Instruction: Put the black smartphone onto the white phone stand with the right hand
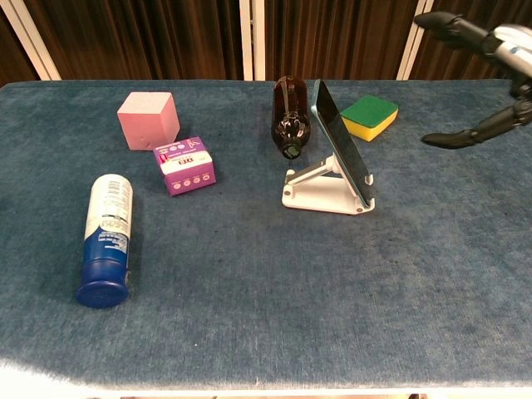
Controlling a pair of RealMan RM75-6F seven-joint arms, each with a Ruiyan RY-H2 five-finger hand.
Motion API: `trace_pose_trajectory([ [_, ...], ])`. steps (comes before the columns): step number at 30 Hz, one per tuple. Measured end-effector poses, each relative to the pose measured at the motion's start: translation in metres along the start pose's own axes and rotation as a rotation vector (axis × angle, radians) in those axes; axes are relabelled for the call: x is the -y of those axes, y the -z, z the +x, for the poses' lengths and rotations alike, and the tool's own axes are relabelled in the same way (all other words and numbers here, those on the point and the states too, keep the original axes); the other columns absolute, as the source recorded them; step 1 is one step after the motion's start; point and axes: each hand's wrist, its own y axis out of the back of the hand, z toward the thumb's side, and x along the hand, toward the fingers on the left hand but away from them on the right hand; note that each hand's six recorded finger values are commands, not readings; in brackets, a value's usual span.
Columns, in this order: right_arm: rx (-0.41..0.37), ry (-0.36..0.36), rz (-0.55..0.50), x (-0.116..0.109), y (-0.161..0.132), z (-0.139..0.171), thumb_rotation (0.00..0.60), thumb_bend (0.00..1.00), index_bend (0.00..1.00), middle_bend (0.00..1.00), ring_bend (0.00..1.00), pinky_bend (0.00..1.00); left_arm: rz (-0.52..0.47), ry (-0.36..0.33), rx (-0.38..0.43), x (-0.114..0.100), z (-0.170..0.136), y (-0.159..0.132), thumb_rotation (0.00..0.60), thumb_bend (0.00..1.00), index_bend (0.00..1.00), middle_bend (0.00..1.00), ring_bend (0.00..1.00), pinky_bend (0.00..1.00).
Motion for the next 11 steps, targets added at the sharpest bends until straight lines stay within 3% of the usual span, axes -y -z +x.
trace_pose_trajectory([
  [6, 0.227, -0.021, 0.278, -0.076, 0.016, 0.078, 0.6, 0.28, 0.02, 0.04, 0.0, 0.01, -0.011, -0.01, 0.007, 0.002, -0.001, -0.002, 0.6, 0.11, 0.17, 0.16, 0.06, 0.0],
  [11, 0.379, -0.01, 0.309, -0.1, 0.031, 0.139, 0.6, 0.28, 0.02, 0.04, 0.0, 0.01, -0.02, -0.02, 0.006, 0.002, -0.004, -0.002, 0.6, 0.11, 0.17, 0.16, 0.06, 0.0],
])
